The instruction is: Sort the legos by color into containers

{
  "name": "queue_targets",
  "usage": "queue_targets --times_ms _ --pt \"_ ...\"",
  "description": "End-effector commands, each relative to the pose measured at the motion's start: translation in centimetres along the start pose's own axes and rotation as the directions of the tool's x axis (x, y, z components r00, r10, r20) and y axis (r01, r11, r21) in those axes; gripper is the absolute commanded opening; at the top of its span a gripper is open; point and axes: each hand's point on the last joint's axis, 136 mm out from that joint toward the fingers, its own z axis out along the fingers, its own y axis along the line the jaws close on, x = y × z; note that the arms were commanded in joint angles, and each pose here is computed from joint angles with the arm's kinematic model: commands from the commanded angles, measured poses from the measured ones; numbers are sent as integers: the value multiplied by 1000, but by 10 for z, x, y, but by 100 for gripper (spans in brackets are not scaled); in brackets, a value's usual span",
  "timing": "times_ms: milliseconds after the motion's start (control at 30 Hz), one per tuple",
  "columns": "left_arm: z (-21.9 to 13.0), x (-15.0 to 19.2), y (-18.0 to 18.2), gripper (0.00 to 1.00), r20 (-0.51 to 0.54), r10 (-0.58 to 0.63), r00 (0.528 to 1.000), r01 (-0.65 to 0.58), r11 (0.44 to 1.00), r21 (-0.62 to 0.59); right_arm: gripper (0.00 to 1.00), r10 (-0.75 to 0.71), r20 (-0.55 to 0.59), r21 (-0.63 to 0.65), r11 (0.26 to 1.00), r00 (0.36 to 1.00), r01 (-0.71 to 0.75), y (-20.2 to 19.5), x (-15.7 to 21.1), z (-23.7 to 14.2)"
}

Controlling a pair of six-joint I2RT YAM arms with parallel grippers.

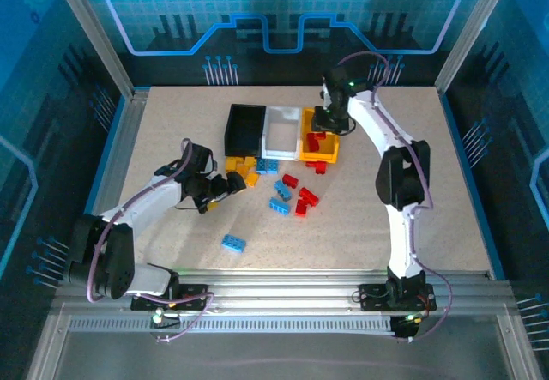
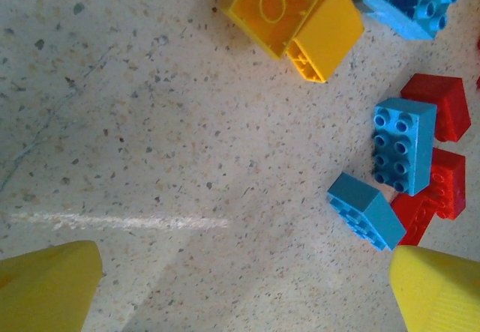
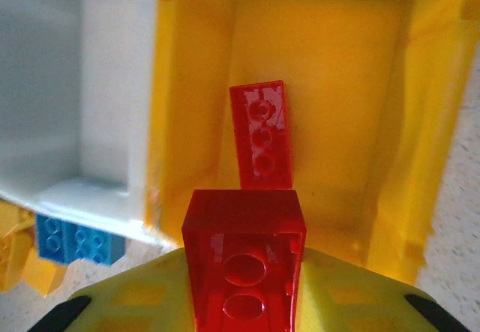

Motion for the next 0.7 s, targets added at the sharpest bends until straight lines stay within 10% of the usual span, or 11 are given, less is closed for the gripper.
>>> queue_targets --times_ms 0,367,667 --pt "-7 11 3 99 -45 34 998 -36 999 -29 34 58 -73 6 998 996 -57 -10 2 17" --pt "-5 25 16 99 -62 -14 998 12 999 -45 44 80 -125 4 997 989 -81 -12 3 45" --pt "-5 28 13 99 -87 -15 996 11 999 -40 56 35 -53 -24 999 998 -37 1 4 -9"
